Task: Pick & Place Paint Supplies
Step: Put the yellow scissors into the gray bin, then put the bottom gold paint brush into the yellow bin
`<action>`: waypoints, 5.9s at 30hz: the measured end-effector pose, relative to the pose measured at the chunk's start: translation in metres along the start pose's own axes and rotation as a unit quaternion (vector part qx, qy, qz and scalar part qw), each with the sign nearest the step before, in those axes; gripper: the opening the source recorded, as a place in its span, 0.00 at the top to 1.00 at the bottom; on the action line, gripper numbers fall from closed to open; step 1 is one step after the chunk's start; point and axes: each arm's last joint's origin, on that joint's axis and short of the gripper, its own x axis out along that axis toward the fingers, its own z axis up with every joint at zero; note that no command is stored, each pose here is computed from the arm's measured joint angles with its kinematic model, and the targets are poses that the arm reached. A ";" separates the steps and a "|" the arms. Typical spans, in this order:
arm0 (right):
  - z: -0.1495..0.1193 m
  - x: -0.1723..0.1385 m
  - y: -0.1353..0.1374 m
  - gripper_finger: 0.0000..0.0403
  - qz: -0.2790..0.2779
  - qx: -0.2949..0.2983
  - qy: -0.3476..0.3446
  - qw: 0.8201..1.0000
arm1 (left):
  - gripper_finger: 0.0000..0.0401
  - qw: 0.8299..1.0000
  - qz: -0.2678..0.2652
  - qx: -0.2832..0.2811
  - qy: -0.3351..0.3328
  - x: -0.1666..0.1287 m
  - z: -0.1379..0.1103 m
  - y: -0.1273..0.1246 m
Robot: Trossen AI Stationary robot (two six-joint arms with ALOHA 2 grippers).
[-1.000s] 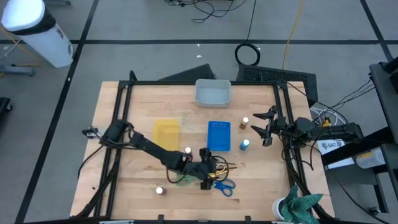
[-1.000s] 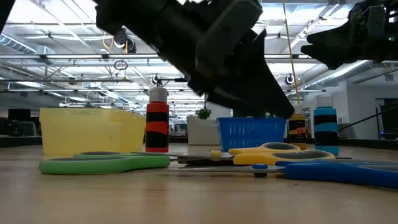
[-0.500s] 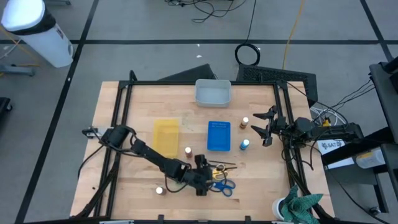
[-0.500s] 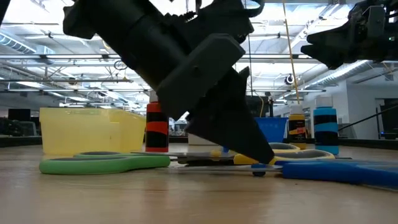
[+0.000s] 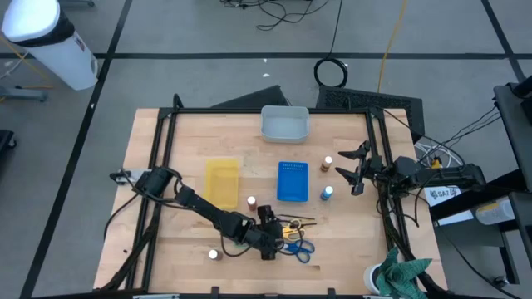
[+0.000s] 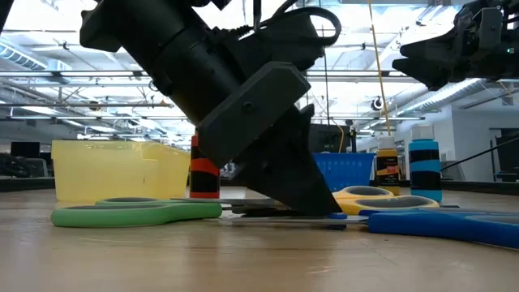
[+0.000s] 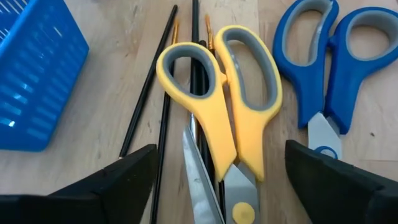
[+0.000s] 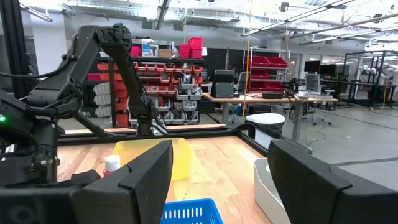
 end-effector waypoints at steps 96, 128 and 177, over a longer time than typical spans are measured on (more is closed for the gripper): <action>0.000 0.000 0.000 0.39 0.000 0.000 -0.001 1.000 | 0.90 0.967 0.123 0.037 -0.222 -0.125 0.073 0.207; 0.000 0.000 0.000 0.39 0.000 0.000 -0.001 1.000 | 0.90 0.986 0.117 -0.064 -0.101 -0.003 0.057 0.384; 0.000 0.000 0.000 0.39 0.000 0.000 -0.001 1.000 | 0.34 0.945 -0.008 -0.060 -0.322 -0.212 0.012 0.193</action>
